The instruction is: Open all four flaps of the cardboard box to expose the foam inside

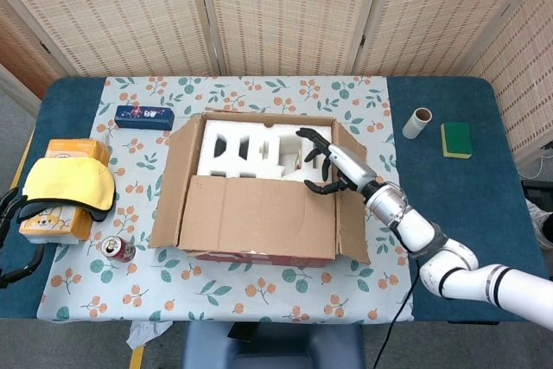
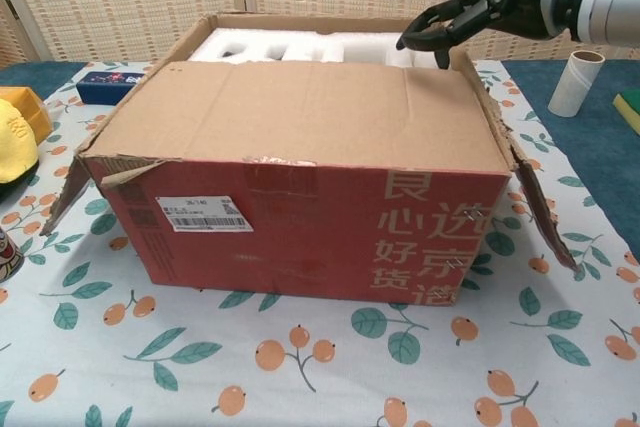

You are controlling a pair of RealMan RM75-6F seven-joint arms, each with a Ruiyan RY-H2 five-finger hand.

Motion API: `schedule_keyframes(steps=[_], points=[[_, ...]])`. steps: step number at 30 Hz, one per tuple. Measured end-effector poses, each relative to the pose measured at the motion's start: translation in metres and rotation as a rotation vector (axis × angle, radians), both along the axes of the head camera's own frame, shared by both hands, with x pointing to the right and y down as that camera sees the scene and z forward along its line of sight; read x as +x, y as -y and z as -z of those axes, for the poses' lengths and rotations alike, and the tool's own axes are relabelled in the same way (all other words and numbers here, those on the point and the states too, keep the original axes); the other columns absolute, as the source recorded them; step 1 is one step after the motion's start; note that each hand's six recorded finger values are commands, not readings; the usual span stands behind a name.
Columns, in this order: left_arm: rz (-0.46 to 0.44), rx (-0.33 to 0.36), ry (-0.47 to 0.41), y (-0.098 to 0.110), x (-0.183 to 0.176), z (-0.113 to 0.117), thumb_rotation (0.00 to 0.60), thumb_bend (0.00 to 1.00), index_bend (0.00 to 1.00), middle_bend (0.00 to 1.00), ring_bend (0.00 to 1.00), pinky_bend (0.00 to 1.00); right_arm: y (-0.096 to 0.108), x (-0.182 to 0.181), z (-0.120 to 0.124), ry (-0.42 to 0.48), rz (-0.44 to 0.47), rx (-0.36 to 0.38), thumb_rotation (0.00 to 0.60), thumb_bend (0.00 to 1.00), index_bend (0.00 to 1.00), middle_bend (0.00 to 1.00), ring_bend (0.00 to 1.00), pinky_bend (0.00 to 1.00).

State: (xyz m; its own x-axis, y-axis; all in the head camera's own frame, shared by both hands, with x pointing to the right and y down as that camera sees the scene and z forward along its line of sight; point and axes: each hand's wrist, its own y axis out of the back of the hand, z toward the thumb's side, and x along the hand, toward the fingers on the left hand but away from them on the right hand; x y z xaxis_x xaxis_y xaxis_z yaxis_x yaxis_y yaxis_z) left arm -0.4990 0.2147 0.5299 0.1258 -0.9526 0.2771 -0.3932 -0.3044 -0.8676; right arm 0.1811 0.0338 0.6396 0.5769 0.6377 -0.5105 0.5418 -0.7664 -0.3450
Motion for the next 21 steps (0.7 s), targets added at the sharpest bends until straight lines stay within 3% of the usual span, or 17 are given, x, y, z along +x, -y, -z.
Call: schedule_keyframes(steps=[13,21], points=[[0.004,0.002,0.001,0.001,-0.001,0.000,0.600,0.48,0.00,0.00,0.00,0.00,-0.008,-0.004,-0.008,0.014,0.017,-0.045,0.600,0.43,0.00,0.00,0.30,0.53],[-0.001,0.005,-0.001,0.002,0.000,0.001,0.600,0.48,0.00,0.00,0.00,0.00,-0.022,-0.015,0.000,0.058,0.049,-0.074,0.600,0.43,0.00,0.00,0.30,0.53]])
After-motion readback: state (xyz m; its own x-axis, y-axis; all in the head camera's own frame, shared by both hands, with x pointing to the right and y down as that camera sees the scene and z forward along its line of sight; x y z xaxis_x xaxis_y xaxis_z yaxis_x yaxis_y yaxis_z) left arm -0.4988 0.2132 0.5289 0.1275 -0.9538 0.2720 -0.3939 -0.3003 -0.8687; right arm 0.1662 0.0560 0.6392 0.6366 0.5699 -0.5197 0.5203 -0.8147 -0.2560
